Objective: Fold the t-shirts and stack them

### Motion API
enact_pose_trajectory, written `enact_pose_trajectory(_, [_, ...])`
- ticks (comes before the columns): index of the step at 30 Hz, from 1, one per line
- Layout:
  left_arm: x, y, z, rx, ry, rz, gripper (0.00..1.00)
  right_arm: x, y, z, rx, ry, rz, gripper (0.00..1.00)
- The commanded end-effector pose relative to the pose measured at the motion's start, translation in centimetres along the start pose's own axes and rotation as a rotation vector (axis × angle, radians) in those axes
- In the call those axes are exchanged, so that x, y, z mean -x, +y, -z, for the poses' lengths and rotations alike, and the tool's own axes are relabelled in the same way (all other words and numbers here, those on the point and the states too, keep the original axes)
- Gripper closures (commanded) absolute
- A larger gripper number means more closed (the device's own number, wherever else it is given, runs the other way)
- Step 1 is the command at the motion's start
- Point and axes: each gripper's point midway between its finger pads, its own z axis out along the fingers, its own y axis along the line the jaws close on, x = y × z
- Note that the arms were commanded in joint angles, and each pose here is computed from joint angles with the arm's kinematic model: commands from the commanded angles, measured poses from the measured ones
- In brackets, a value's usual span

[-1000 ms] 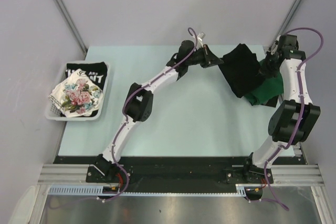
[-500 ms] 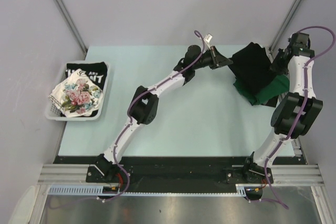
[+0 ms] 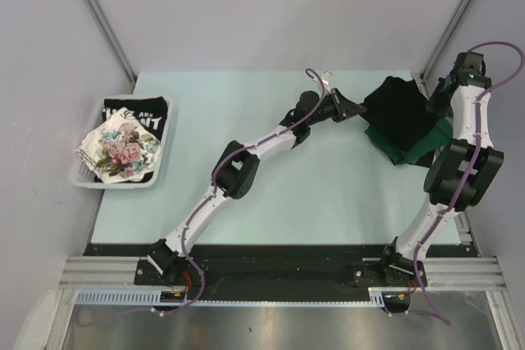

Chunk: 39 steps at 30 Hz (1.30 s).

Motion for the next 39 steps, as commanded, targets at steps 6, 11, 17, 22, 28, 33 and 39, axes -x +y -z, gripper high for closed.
enact_pose_trajectory(6, [1.9,-5.2,-0.3,-0.123,-0.043,-0.021,1.0,5.4,-5.5,2.0,-0.132,-0.196,-0.077,1.0])
enact_pose_trajectory(11, [1.7,-7.2,-0.4,-0.147,-0.026,-0.025,1.0,7.1,-5.4,4.4,-0.132,-0.244,-0.077,1.0])
enact_pose_trajectory(17, [1.4,-8.7,-0.2,-0.17,-0.002,-0.025,1.0,7.7,-5.4,6.5,-0.125,-0.28,-0.08,1.0])
enact_pose_trajectory(22, [1.6,-9.8,0.0,-0.18,0.006,-0.031,1.0,8.2,-5.9,7.4,-0.135,-0.297,-0.088,1.0])
enact_pose_trajectory(28, [1.6,-10.2,0.0,-0.182,0.007,-0.031,1.0,7.6,-8.6,6.3,-0.207,-0.294,-0.112,1.0])
enact_pose_trajectory(33, [1.4,-9.3,0.0,-0.156,0.016,-0.027,1.0,7.1,-12.2,4.1,-0.254,-0.277,-0.176,1.0])
enact_pose_trajectory(39, [0.9,-8.3,0.0,-0.125,0.033,-0.025,1.0,7.1,-14.8,2.1,-0.263,-0.244,-0.249,1.0])
